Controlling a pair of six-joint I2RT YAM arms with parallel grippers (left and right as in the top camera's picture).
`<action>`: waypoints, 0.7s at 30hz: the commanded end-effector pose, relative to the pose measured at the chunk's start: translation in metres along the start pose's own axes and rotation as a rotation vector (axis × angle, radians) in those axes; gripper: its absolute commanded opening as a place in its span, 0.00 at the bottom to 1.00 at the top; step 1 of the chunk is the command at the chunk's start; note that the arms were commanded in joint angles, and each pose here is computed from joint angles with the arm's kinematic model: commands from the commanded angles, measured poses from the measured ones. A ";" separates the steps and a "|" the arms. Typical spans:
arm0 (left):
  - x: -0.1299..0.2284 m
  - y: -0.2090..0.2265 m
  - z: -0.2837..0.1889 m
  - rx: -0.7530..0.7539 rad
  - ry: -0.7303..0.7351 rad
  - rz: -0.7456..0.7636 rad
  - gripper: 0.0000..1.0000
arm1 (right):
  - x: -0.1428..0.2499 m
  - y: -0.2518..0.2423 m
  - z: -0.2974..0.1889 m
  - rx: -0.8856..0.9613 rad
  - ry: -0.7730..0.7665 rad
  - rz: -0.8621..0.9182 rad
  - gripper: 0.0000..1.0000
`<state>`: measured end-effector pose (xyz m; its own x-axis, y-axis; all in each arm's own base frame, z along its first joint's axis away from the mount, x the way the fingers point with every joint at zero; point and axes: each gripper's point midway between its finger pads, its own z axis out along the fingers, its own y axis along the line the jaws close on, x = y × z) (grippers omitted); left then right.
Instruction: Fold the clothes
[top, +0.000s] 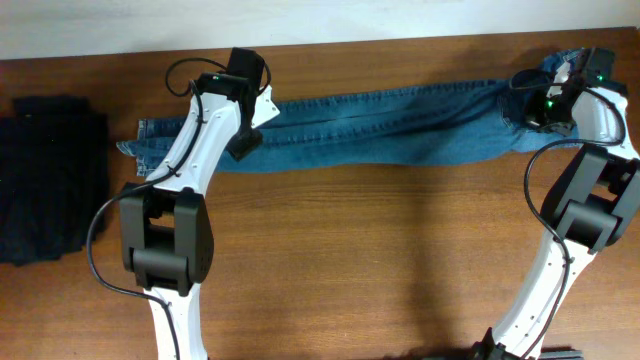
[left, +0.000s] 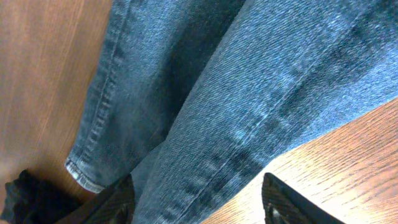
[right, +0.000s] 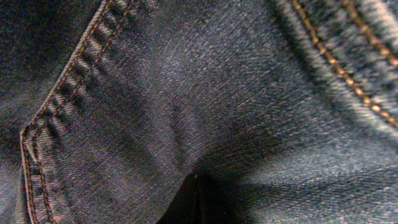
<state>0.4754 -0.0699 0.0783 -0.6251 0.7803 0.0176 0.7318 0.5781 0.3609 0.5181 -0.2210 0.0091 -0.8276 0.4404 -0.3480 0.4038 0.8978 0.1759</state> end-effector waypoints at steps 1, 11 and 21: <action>0.002 -0.012 0.010 0.036 0.012 0.049 0.69 | 0.017 -0.001 0.021 0.005 0.053 0.013 0.04; -0.001 -0.008 0.022 -0.004 -0.001 0.050 0.56 | 0.016 -0.001 0.021 0.005 0.048 0.013 0.04; -0.009 0.003 0.022 -0.052 -0.032 0.030 0.09 | 0.016 -0.001 0.021 0.005 0.049 0.012 0.04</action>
<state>0.4878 -0.0712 0.0627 -0.5976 0.8017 -0.0088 0.7315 0.5497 0.4034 0.5185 -0.2213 0.0093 -0.8266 0.4407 -0.3500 0.4041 0.8976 0.1761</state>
